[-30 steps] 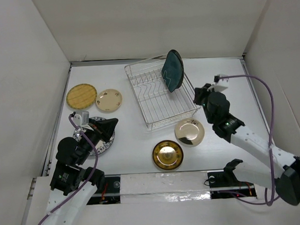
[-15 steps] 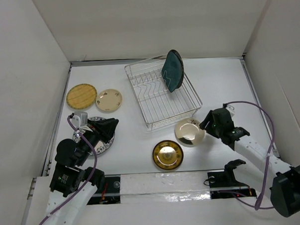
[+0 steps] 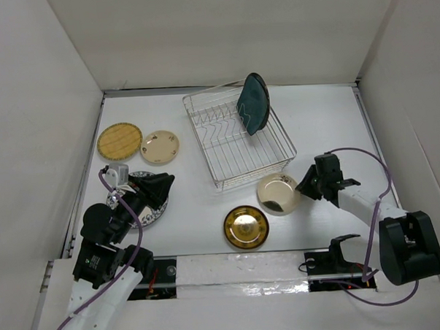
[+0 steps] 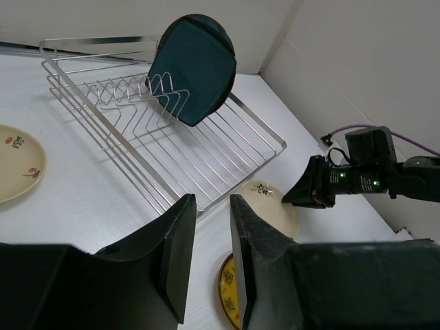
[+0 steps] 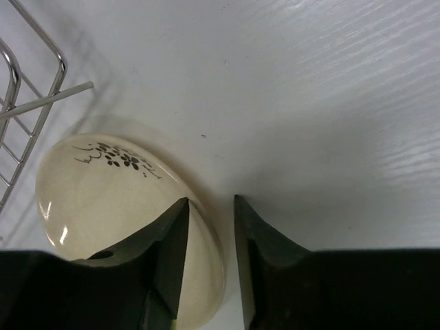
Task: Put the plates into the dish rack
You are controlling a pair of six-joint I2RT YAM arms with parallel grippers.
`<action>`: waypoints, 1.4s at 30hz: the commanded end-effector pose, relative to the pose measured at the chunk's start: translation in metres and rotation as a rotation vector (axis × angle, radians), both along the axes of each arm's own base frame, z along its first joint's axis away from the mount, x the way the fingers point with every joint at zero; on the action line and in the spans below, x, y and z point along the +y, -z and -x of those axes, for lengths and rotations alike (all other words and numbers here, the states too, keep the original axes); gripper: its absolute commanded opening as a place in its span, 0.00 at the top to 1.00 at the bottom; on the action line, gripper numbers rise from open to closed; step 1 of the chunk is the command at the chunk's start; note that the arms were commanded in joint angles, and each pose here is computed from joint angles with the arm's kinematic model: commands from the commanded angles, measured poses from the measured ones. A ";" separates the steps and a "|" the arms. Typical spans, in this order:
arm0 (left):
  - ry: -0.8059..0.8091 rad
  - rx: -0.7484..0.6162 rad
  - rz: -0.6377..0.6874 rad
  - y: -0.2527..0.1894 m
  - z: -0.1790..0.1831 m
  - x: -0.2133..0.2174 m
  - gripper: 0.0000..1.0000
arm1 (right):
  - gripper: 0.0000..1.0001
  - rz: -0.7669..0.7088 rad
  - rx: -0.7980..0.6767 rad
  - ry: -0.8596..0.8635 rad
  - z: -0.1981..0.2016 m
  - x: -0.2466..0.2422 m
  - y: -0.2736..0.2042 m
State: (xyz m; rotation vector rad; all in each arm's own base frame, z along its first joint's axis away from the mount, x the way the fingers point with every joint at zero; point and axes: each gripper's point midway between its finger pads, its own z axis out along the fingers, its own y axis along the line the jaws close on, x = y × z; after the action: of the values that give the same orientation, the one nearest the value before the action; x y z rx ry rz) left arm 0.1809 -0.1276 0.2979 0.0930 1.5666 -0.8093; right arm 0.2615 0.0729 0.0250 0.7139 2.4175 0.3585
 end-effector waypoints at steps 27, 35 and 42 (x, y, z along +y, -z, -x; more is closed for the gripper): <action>-0.027 -0.057 0.032 -0.014 0.002 0.006 0.76 | 1.00 0.111 -0.085 -0.495 0.061 0.081 -0.152; -0.024 -0.062 0.036 -0.015 0.003 0.006 0.76 | 1.00 0.174 -0.335 -0.573 0.033 0.121 -0.240; -0.026 -0.051 0.031 -0.012 0.001 0.005 0.77 | 1.00 0.525 -0.590 -0.311 -0.065 0.104 -0.308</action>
State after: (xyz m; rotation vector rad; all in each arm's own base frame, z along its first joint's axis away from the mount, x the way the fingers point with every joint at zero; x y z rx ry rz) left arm 0.1780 -0.1231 0.3027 0.0759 1.5400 -0.8025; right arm 0.2771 0.1966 0.2837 -0.1075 2.1426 0.2526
